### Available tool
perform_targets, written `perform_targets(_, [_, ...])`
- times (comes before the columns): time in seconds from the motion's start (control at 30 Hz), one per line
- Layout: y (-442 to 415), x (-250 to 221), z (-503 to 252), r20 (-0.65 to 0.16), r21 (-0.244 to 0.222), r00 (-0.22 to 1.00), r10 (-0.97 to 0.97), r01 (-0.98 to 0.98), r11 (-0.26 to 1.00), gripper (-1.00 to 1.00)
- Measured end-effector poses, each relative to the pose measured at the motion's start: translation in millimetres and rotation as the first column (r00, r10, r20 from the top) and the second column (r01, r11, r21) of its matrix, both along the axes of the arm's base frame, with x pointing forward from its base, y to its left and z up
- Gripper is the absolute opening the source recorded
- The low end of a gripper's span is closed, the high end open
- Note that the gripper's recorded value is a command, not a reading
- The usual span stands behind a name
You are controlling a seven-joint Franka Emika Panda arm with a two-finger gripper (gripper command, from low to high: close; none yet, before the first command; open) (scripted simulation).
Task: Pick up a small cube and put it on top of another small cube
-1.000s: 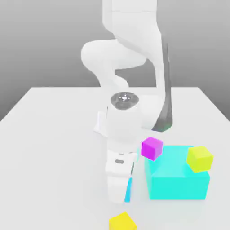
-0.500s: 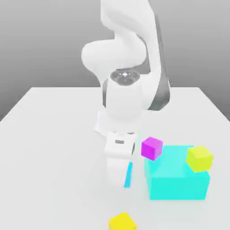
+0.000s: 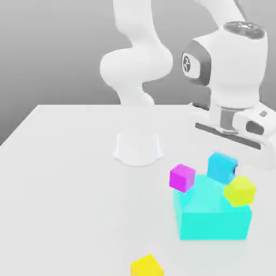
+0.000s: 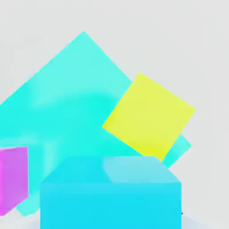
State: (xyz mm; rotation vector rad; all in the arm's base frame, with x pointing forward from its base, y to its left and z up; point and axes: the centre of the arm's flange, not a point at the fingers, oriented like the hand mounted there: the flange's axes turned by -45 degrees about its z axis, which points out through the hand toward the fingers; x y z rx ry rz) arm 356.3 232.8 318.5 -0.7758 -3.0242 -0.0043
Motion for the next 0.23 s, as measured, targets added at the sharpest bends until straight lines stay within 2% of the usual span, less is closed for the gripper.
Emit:
perform_targets(0.1, [11,-6,-31,0.013,-0.007,0.998,0.058,-0.058,0.998,-1.00])
perform_targets(0.13, [11,-6,-40,0.015,-0.008,0.998,0.062,-0.062,0.998,1.00])
perform_targets(0.23, [12,-6,-40,0.015,-0.008,0.998,0.062,-0.062,0.998,1.00])
